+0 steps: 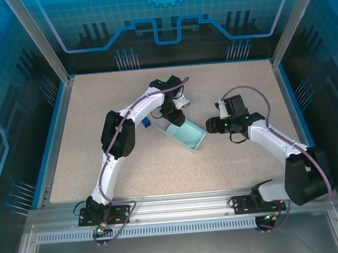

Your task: Fold the paper box

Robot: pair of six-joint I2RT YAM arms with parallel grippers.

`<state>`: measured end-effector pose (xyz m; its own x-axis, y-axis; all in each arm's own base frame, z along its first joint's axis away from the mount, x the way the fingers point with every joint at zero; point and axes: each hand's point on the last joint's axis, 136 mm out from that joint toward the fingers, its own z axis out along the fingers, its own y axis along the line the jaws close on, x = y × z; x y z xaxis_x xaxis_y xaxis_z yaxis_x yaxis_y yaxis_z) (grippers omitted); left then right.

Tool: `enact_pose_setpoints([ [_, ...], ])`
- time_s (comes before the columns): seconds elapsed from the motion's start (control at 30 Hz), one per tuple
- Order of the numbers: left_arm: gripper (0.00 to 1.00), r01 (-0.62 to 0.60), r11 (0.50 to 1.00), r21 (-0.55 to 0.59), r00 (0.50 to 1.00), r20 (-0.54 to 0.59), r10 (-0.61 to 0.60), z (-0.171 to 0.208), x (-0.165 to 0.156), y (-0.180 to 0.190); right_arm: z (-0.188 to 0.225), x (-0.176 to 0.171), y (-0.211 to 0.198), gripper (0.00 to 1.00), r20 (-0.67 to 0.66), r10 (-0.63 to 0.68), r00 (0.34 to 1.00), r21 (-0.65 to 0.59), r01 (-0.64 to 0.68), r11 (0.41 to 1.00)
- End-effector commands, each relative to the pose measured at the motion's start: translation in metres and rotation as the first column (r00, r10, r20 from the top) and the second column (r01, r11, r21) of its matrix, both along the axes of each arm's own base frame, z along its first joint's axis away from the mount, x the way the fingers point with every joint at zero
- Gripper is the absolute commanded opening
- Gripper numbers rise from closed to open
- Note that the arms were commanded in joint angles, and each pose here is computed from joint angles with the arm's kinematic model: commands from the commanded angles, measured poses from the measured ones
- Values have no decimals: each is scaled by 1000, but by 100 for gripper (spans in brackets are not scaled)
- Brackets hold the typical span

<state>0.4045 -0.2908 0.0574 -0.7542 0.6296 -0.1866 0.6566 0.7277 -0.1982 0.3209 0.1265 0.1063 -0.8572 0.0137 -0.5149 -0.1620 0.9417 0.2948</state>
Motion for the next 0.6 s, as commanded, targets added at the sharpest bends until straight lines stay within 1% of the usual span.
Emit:
enact_pose_setpoints([
  [0.0, 48, 19, 1000, -15, 999, -31, -19, 0, 0, -4, 4, 7, 8, 59, 11, 31, 999, 9, -31, 999],
  [0.1, 55, 17, 999, -51, 1000, 7, -17, 13, 11, -10, 0, 8, 9, 60, 3, 35, 999, 8, -35, 999],
  [0.2, 61, -3, 995, -101, 998, 64, 10, 34, 27, -14, -8, 9, 10, 61, -19, 40, 999, 11, -40, 999],
  [0.23, 63, -11, 993, -119, 996, 84, 22, 42, 33, -15, 0, 18, 13, 61, -2, 41, 999, 25, -41, 999],
  [0.37, 75, -50, 980, -193, 984, 159, 81, 70, 56, -13, -4, 31, 29, 62, -25, 85, 996, 75, -83, 994],
  [0.5, 77, -134, 961, -243, 956, 223, 190, 100, 75, 4, -14, 45, 48, 63, -66, 134, 989, 111, -126, 986],
  [0.57, 76, -209, 938, -277, 920, 269, 285, 118, 85, 23, -23, 47, 62, 63, -107, 179, 978, 145, -163, 976],
])
